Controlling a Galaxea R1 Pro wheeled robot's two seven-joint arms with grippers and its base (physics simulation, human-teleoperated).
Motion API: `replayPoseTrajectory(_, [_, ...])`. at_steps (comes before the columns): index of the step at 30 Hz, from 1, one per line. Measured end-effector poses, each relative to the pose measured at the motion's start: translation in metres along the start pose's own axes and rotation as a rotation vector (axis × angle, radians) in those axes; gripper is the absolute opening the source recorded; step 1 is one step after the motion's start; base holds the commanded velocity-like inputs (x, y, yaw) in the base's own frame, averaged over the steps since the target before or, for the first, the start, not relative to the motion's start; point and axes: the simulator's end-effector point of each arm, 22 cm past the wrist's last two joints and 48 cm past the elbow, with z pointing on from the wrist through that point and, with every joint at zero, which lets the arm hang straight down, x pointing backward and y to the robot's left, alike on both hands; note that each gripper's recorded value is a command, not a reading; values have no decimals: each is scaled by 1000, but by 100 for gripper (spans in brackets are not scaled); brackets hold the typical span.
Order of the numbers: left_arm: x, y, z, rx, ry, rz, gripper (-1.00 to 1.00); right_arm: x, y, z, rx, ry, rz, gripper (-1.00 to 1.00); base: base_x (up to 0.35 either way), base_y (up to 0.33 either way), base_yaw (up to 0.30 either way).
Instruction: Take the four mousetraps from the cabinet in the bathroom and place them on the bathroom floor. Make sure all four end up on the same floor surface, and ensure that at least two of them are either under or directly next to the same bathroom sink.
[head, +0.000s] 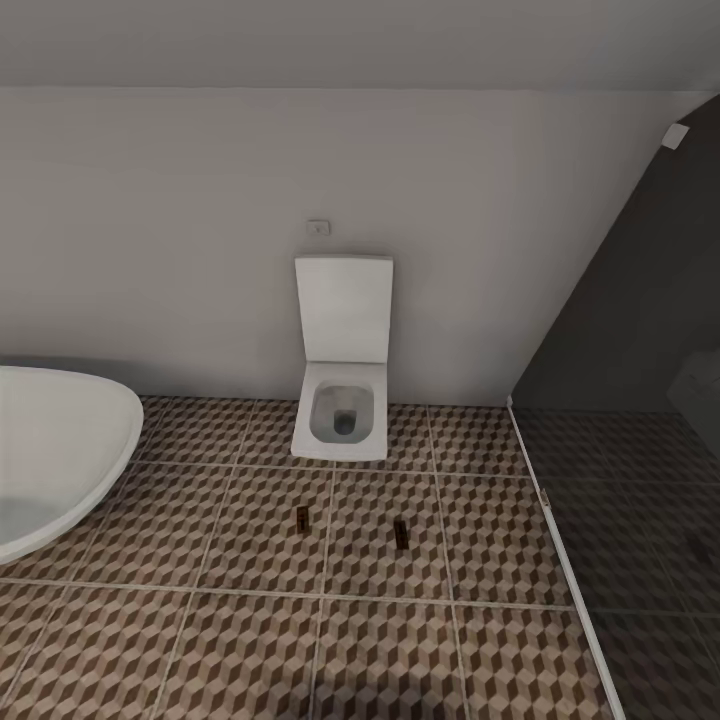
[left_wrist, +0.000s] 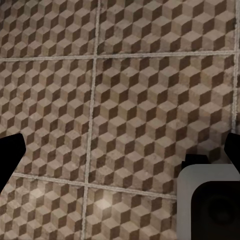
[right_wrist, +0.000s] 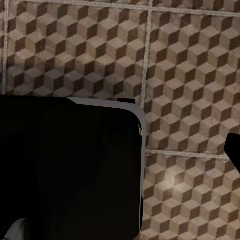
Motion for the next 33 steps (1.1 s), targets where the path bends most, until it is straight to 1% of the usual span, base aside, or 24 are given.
replayPoseTrajectory(33, [0,0,0,0,0,0,100,0,0,0,0,0,0,100,0,0,0])
